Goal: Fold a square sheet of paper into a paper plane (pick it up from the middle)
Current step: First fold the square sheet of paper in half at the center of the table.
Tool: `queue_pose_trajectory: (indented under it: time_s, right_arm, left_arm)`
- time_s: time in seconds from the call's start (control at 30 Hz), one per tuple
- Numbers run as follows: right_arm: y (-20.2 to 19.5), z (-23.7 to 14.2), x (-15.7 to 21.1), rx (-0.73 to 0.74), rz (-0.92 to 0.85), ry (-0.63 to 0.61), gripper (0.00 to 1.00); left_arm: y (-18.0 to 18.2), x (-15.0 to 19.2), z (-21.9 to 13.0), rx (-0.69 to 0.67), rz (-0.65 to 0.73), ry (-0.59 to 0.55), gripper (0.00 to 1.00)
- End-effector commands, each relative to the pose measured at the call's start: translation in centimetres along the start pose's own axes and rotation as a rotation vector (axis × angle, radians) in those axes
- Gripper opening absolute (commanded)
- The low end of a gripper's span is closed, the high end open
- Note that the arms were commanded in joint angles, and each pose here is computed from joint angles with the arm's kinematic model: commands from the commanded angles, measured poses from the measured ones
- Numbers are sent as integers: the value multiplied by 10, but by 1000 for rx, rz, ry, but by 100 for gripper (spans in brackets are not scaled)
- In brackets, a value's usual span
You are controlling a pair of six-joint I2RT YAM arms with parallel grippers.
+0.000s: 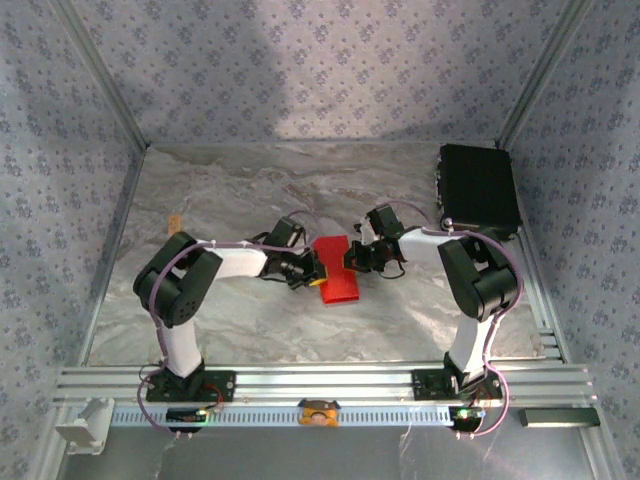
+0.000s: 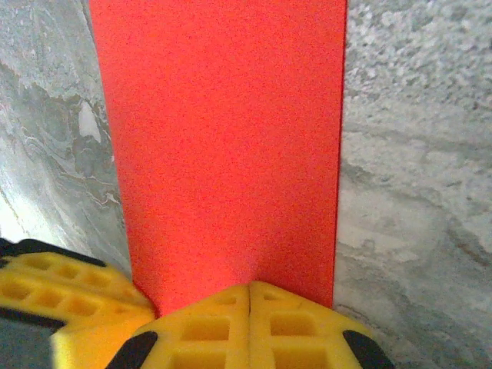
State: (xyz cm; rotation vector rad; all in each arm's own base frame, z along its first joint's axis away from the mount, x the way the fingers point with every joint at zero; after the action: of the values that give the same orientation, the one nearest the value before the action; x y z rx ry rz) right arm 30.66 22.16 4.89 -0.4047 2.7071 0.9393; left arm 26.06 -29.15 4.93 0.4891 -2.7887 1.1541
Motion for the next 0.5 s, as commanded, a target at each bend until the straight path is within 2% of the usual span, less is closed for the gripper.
queue_pose_trajectory:
  time_s: [0.0, 0.17, 0.47]
  right_arm:
    - [-28, 6, 40, 131, 97, 126, 0]
    - [-28, 5, 41, 132, 96, 126, 0]
    - [-27, 4, 39, 121, 104, 116, 0]
  left_arm:
    - [21, 1, 7, -60, 3, 7, 6]
    - [32, 3, 1, -129, 22, -11, 5]
    - [-29, 6, -15, 25, 84, -13, 7]
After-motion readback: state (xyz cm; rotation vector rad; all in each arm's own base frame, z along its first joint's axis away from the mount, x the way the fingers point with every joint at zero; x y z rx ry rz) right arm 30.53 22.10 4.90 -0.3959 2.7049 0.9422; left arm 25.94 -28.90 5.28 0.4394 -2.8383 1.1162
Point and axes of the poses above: each hand's point on the last joint's axis, 136 mm out from that joint toward the fingers, its own z axis out along the fingers, its own y axis along the line the jaws close on, x = y × z, the point moved 4 cm from there along -z, back along the fingers, and after that the axes turned 13 degrees about -z, right-handed, at the moved point
